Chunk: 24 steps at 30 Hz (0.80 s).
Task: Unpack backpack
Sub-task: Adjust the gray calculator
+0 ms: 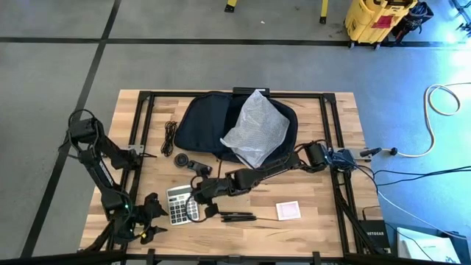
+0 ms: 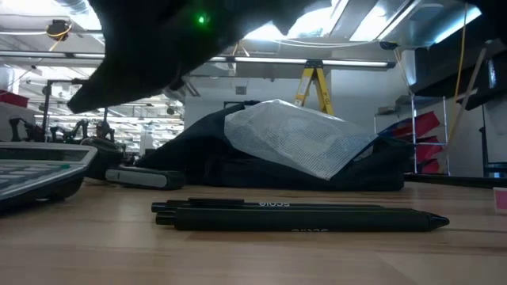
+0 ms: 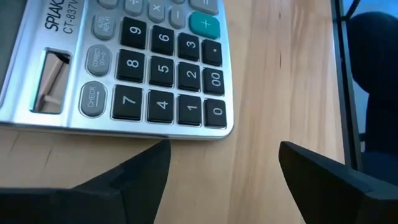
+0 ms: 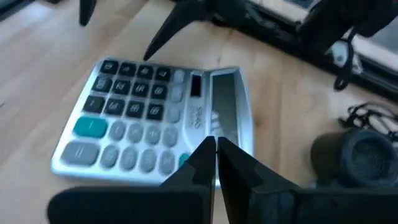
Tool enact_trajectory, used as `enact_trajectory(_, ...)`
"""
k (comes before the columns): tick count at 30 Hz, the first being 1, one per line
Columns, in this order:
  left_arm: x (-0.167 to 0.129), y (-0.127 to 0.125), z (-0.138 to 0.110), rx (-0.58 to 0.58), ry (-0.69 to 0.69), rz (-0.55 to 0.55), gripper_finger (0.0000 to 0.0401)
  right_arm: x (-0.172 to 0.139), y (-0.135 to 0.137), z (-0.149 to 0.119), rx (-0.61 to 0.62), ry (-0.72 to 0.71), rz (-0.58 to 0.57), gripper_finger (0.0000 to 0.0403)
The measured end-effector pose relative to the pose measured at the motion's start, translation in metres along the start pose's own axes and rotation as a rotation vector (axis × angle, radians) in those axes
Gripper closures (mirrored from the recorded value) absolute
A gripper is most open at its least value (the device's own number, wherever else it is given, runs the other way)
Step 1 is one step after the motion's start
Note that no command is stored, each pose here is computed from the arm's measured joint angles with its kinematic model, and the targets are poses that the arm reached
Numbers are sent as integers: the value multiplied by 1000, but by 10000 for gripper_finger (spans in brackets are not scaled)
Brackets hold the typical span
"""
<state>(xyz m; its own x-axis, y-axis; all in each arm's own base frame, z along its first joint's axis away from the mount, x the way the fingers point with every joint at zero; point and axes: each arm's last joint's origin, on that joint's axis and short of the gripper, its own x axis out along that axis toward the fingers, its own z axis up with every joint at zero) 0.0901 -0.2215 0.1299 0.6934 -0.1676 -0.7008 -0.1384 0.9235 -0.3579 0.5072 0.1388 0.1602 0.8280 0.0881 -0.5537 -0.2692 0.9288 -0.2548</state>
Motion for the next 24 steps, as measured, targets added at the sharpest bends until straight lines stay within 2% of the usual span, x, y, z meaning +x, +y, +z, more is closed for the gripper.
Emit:
enact_trajectory(6, 0, 0, 0, 0, 0, 4, 116, 5, -4, -10, -19, 42, 70, 403)
enact_trajectory(9, 1, 1, 1, 6, -2, 10, 116, 5, -2, -7, -45, -1, 108, 403)
enact_trajectory(17, 9, 4, 11, 15, 4, 39, 116, 18, -1, -22, -38, 27, 110, 403)
enact_trajectory(24, 12, 5, 15, 23, 33, 43, 116, 20, -2, -21, -33, 8, 78, 403)
